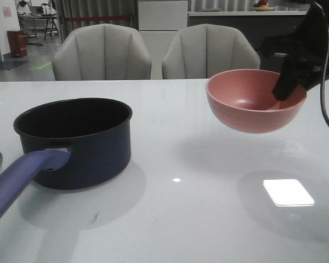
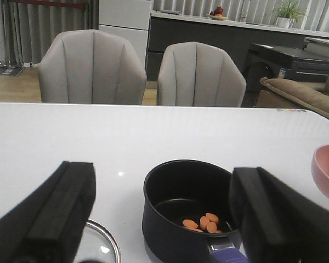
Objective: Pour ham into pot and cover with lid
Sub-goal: 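Carry the empty bowl back and set it on the table, then open the right gripper and raise it away from the bowl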
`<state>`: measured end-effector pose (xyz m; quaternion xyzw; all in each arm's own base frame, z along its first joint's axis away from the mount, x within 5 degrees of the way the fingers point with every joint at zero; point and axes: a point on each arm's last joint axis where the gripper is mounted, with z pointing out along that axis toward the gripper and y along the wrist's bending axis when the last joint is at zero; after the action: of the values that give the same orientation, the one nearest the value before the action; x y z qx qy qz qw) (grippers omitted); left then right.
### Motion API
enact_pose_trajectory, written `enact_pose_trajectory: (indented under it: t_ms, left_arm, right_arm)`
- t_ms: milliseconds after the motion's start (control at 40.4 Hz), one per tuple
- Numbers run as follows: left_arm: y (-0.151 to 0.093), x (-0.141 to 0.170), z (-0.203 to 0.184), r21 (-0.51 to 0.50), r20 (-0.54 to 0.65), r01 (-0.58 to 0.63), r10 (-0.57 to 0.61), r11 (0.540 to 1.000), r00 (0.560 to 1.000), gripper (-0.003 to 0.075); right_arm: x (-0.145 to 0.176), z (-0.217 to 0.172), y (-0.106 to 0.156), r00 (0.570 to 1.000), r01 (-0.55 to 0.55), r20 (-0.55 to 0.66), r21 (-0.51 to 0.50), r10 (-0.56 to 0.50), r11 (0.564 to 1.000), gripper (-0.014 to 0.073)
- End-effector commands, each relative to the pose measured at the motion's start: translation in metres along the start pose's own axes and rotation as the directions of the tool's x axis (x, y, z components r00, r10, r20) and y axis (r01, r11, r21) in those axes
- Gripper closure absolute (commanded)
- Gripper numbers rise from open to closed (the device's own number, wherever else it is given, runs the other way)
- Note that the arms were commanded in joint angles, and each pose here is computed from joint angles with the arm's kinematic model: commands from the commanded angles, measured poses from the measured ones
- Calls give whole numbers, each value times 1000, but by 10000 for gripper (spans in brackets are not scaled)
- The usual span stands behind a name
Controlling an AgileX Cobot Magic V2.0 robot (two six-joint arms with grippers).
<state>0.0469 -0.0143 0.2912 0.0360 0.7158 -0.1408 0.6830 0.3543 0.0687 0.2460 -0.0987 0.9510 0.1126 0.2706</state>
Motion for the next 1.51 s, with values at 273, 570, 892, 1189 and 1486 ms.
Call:
enact_pose_trajectory:
  t_ms: [273,570,892,1189,1486]
  left_arm:
    - [-2,-14,-1,11,87,9,-10,1000,996,171]
    - [-2,-14,-1,11,87,9,-10,1000,996,171]
    - [-2,-14,-1,11,87,9,-10,1000,996,171]
    - [-2,-14,-1,11,87,9,-10,1000,996,171]
    - [-2,-14,-1,11,87,9,-10,1000,996,171]
  right_arm:
    - [-10,18,-8,999,-32,39,12,31,999,425]
    - [-5,33,-11,999,-39,0,13,39,999,274]
    - [-19,10,-11,998,54,-43,32,-53,998,261]
    - [-31,-64,6,991,96,92,34,-99,995,266]
    - [6,-145,25,904,70,418,59,-89,996,266]
